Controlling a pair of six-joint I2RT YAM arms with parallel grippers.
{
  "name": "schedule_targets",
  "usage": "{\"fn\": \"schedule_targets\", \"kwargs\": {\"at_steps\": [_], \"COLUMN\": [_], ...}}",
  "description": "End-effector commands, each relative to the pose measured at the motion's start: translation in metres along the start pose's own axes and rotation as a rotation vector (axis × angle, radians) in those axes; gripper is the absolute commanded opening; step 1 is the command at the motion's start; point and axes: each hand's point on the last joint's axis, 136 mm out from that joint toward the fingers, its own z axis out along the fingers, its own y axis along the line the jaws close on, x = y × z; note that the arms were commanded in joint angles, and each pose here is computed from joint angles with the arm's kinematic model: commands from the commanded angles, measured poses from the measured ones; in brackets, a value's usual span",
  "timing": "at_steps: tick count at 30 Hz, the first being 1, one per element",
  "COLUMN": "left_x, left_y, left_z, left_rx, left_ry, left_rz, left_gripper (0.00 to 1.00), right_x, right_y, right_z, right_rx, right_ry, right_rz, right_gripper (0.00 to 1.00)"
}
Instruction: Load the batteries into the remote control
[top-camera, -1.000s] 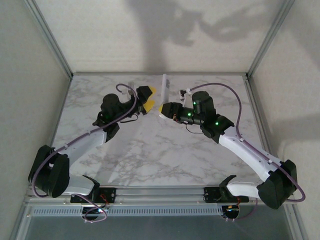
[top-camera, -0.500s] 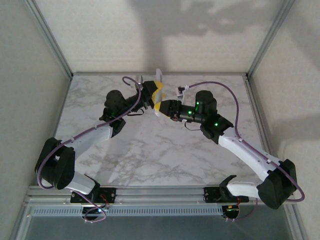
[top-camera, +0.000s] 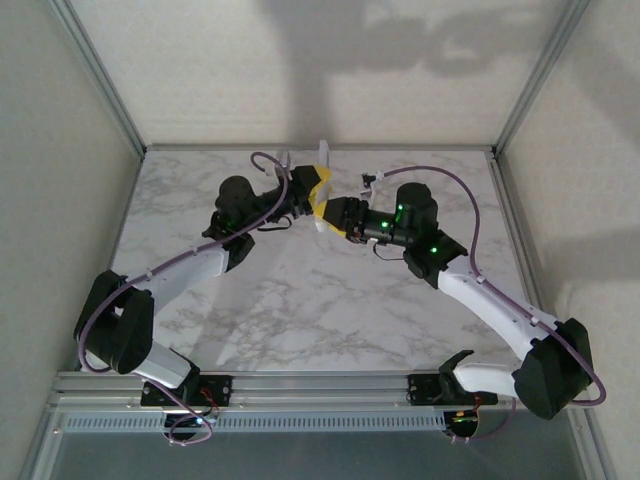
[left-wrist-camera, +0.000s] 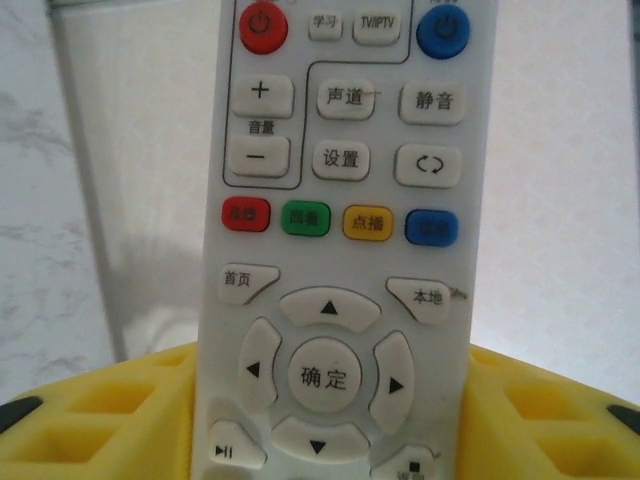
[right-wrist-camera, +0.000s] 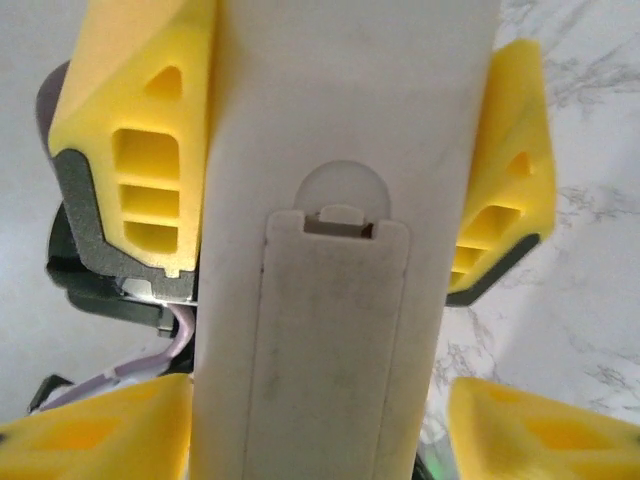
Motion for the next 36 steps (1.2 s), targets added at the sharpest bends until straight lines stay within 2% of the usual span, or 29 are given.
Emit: {"fn": "schedule_targets", "kwargs": {"at_steps": [1,3,11,21,28,36], "left_x": [-0.006,-0.012,-0.030,-0.012,-0.002,0.010], "left_y": [-0.009,0.012,0.121,0.230,0.275,0.312], "left_z": [0.001,-0.002,-0.038,-0.046,-0.047,-0.045], "left_rx": [-0.079,-0.206,-0.773,-1.256,-1.484,-1.572], "left_ry": [-0.035,-0.054,-0.145,-0.108,-0.096,-0.056], "left_rz": [0.100,0.136,0.262,0.400,0.477,0.470], "left_gripper": [0.44,0.44,0.48,0.49,0.51,0.52], "right_x": [-0.003,-0.004,0.006,0.021,0.026,0.030], "right_y": [-0.018,-0.038,-0.119,-0.168,-0.187,-0.202], "right_z": [-0.016,-0.028,-0.091,-0.131,-0.145,-0.149], "right_rx": [0.077,0.162,0.578,0.822,0.915,0.945], "right_ry": [-0.040,-0.070,-0.128,-0.088,-0.046,-0.026], "right_rz": [0.000,0.022,0.040,0.018,-0.007,0.004], "right_gripper": [0.83,0.98,0.99,0.99,0.99,0.99]}}
